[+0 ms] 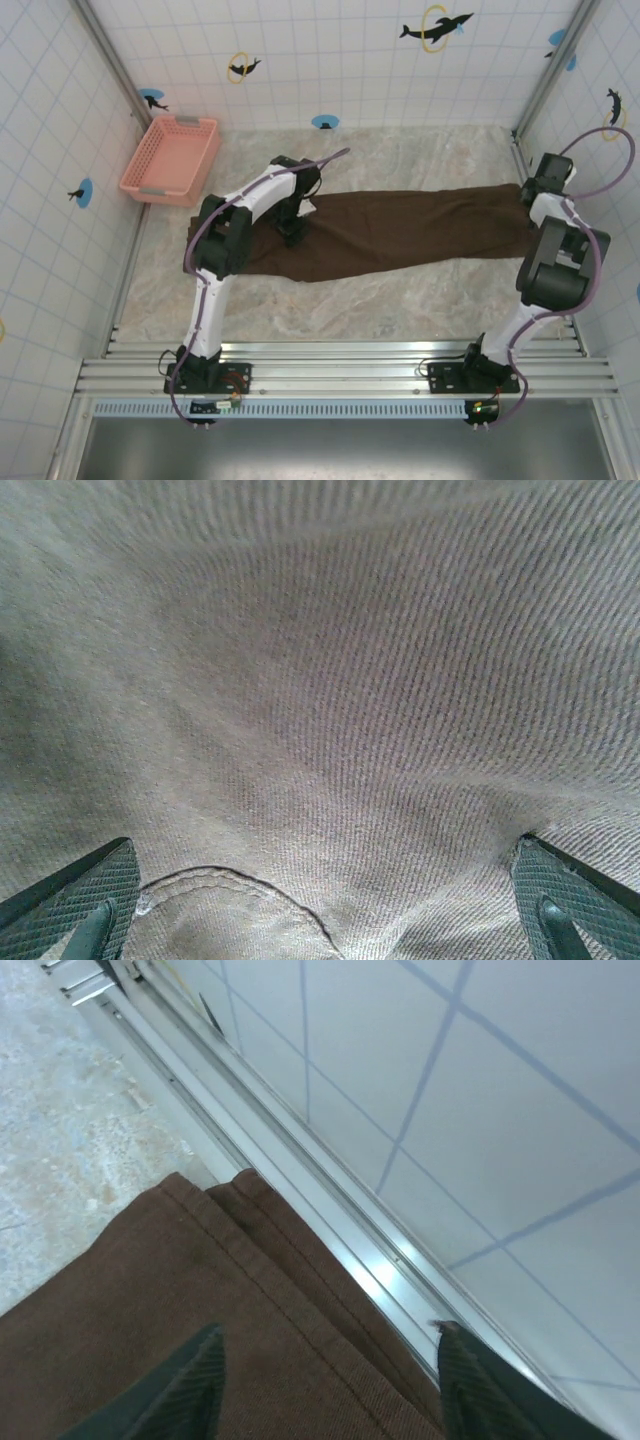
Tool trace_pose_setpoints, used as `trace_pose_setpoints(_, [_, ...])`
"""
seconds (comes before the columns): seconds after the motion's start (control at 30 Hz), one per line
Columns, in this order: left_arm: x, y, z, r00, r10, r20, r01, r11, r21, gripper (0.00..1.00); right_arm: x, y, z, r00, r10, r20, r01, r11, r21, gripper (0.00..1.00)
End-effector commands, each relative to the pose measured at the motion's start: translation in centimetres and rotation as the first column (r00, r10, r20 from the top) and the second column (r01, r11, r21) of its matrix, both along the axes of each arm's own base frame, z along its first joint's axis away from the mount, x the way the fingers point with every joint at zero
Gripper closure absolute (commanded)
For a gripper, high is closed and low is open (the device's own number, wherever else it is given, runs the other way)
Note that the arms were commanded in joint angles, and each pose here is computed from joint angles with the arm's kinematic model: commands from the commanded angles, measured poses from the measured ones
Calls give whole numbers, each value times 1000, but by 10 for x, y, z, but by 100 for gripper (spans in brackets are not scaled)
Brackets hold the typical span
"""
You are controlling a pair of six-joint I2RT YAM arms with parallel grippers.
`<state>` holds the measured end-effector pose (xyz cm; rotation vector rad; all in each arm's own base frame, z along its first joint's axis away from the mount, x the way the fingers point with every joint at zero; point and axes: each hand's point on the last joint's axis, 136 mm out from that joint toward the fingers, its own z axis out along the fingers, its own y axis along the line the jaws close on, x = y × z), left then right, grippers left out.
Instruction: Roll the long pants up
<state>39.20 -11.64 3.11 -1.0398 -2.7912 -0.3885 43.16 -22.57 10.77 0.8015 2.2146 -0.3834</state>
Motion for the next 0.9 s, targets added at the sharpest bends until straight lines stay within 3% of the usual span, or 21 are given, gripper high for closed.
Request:
trace_pose_setpoints(0.0, [-4, -2, 14, 1000, -22, 19, 22, 1000, -2, 3, -4, -10, 16, 997, -55, 53, 59, 994, -87, 35])
trace_pose_setpoints(0.13, [-2, -5, 14, 999, -13, 33, 13, 1000, -15, 3, -33, -4, 19, 994, -97, 58, 100, 994, -48, 32])
trace_pose_setpoints(0.37, [0, -23, 18, 997, -34, 68, 37, 998, -45, 3, -88, 31, -11, 995, -99, 19, 92, 964, 250, 28])
trace_pose_setpoints(0.6, [2, -36, 16, 995, -66, 79, 71, 996, -58, 3, -89, 37, -52, 987, -145, 75, 91, 870, 484, 32])
trace_pose_setpoints(0.87, [2, -44, 17, 993, -73, 88, 80, 994, -80, 3, -86, 25, -50, 986, -146, 85, 87, 872, 481, 33])
